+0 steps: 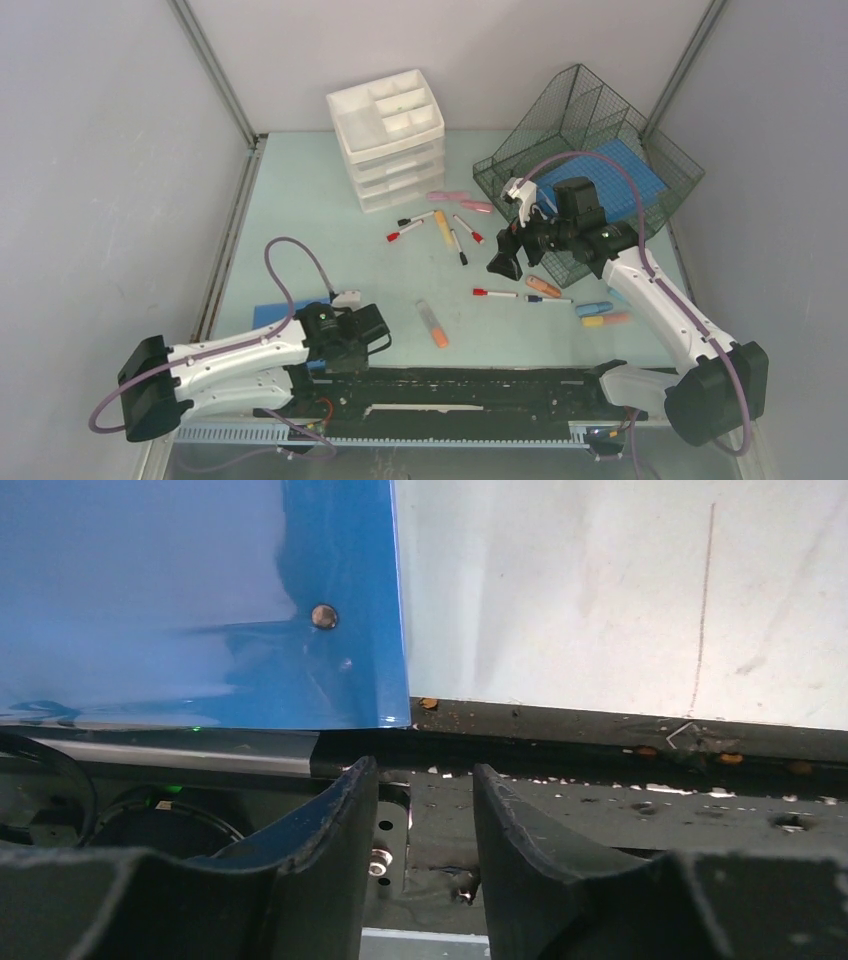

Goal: Organize the desk
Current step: Move the folder to the center of the board.

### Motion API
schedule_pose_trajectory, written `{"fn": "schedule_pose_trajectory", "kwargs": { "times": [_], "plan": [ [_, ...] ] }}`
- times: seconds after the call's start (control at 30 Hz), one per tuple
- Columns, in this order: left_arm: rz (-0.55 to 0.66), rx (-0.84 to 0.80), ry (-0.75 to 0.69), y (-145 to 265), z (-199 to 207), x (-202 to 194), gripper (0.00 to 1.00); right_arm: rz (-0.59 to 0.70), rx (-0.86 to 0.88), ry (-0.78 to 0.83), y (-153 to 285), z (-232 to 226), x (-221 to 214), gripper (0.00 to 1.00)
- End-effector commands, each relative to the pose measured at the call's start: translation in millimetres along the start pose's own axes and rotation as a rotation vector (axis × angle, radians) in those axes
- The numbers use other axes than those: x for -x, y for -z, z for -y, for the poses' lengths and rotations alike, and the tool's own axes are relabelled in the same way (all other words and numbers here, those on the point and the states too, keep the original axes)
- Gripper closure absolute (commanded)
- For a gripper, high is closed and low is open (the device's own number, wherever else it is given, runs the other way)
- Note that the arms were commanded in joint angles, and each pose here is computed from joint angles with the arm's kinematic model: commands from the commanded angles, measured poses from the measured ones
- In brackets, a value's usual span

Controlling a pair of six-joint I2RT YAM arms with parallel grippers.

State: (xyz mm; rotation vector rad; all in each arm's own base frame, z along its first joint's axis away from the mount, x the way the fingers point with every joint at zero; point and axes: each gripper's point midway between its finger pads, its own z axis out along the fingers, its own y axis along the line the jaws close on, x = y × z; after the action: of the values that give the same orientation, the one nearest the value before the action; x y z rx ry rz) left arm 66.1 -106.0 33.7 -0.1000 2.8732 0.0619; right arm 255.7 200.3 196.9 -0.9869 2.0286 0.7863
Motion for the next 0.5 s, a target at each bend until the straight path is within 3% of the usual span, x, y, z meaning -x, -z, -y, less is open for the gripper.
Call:
{"fn": "schedule_pose_trajectory", "kwargs": {
  "times": [0.0,0.23,0.47],
  "plan": [
    [0.041,-0.021,0.073,0,-2,3,0.51,0.050,-0.013,0.049,11,-4,21,0.04],
    [0.097,-0.017,0.151,-28,-2,9,0.48,0.061,-0.018,0.043,15,-3,22,0.04],
    [0.219,-0.028,0.243,-26,-2,39,0.49,0.074,-0.021,0.044,18,-2,24,0.04]
  ]
}}
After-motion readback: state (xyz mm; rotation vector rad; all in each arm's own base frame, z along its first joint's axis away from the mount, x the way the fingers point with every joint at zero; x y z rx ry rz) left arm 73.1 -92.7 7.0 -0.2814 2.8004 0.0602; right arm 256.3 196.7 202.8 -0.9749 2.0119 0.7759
